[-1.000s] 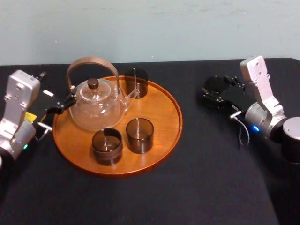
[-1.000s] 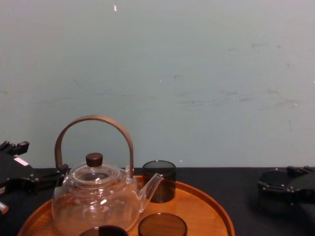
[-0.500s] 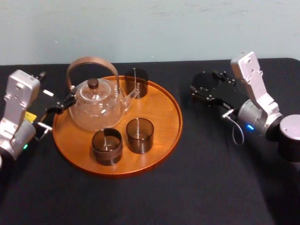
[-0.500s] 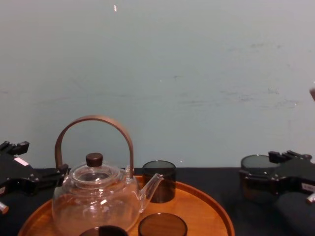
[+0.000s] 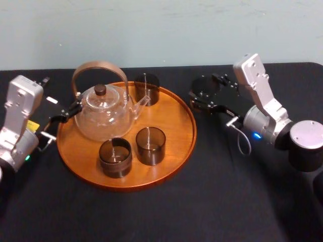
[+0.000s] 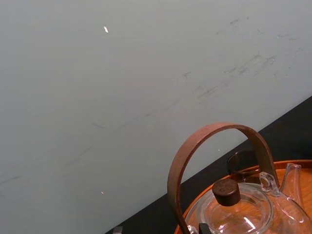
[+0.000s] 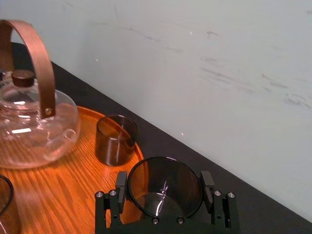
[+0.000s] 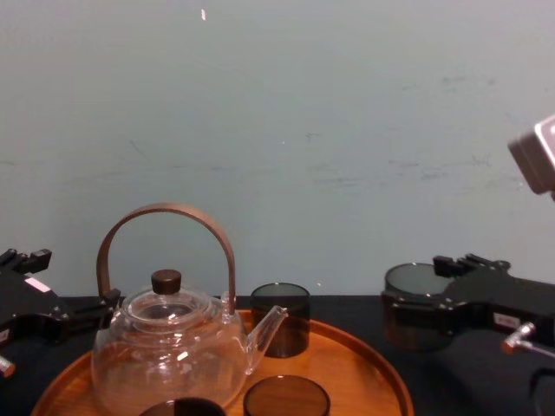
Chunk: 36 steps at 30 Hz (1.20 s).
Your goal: Pick up the glass from the table and place it on the tray.
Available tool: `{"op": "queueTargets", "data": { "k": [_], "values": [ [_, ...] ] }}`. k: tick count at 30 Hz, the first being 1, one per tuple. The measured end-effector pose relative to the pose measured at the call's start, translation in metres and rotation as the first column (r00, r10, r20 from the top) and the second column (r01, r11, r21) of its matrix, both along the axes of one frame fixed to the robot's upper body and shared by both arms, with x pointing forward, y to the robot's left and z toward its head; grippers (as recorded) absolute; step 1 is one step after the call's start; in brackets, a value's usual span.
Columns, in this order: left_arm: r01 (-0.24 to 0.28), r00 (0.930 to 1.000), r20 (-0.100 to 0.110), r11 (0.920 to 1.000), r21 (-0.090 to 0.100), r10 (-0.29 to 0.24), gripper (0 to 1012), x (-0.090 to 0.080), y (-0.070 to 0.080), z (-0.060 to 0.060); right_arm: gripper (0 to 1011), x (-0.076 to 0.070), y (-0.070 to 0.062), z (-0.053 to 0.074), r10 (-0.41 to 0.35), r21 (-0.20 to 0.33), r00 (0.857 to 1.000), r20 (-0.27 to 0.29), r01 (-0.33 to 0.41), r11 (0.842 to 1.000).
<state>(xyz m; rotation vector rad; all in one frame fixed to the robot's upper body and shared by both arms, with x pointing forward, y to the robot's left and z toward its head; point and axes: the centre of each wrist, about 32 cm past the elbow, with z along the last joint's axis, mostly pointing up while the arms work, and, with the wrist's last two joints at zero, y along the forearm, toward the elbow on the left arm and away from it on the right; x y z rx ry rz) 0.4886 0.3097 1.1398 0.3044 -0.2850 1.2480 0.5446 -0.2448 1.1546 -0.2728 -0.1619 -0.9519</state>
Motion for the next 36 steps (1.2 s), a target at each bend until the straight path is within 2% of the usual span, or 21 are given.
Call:
{"op": "queueTargets", "data": {
  "k": [15,36],
  "values": [
    [0.000,1.0000,0.000,1.0000,0.000,0.000,1010,0.000,0.000,0.000,925,0.008,0.022,0.000,0.053,0.024,0.999,-0.002,-0.053,0.998],
    [0.000,1.0000,0.000,1.0000,0.000,0.000,1010,0.000,0.000,0.000,925,0.010,0.049,-0.013,0.123,0.040,0.992,-0.037,-0.121,0.992]
  ]
}}
